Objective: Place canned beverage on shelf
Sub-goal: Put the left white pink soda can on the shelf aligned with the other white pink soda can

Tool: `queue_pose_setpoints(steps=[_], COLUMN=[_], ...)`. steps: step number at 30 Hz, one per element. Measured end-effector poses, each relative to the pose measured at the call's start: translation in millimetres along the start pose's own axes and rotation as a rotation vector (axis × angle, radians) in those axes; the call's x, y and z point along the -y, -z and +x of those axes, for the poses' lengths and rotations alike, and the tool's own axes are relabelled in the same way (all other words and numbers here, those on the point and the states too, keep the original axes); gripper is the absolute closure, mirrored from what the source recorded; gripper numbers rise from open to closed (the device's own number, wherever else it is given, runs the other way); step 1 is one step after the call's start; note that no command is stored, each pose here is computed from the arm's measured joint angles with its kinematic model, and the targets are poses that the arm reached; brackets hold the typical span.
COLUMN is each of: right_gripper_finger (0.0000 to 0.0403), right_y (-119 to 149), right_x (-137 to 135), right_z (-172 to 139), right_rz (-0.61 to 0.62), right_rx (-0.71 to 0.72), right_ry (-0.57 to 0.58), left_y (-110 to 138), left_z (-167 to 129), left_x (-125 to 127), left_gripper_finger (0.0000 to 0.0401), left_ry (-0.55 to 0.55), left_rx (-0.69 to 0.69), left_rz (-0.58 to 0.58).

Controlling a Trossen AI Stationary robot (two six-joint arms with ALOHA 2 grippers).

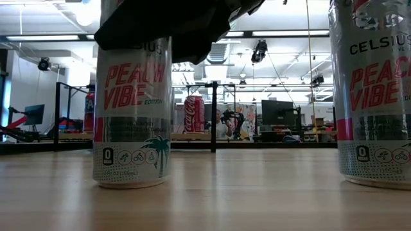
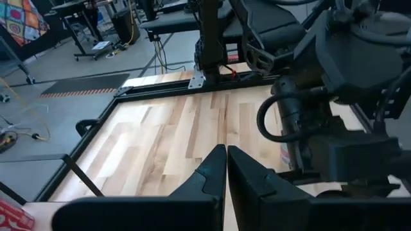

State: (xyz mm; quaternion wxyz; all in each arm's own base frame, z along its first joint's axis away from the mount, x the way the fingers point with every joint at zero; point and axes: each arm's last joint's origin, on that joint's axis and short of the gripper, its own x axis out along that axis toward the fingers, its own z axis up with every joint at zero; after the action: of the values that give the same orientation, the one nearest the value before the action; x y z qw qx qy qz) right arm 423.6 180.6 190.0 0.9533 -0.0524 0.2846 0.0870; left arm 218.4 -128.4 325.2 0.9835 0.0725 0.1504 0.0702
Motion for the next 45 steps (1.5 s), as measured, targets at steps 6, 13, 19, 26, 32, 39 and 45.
queue_pose_setpoints(steps=[6,13,19,26,32,39,45], right_gripper_finger=[0.0168,0.0168,0.0168,0.0164,0.0162,0.0162,0.0161], right_y=[-6,-32,-50,-73,-89,-96,-88], right_x=[2,28,64,118,169,230,266], right_z=[-7,-25,-29,-38,-50,-63,-65], right_rz=[-0.002,0.074,0.066,0.072,0.127,0.304,0.391], right_rx=[-0.003,-0.027,-0.053,-0.017,0.032,0.181,0.232], right_ry=[-0.002,0.049,0.110,0.200,0.285,0.394,0.452], left_y=[9,18,27,40,37,35,42], left_z=[1,-13,-32,-49,-65,-76,-79], left_x=[7,8,-9,-30,-49,-60,-64], left_gripper_finger=[0.0401,0.0401,0.0401,0.0401,0.0401,0.0401,0.0401], left_ry=[0.021,0.064,0.063,0.047,-0.053,-0.080,-0.098], left_rx=[0.036,0.152,0.192,0.278,0.354,0.391,0.394], left_rz=[0.013,0.045,0.005,-0.078,-0.049,0.019,0.095])
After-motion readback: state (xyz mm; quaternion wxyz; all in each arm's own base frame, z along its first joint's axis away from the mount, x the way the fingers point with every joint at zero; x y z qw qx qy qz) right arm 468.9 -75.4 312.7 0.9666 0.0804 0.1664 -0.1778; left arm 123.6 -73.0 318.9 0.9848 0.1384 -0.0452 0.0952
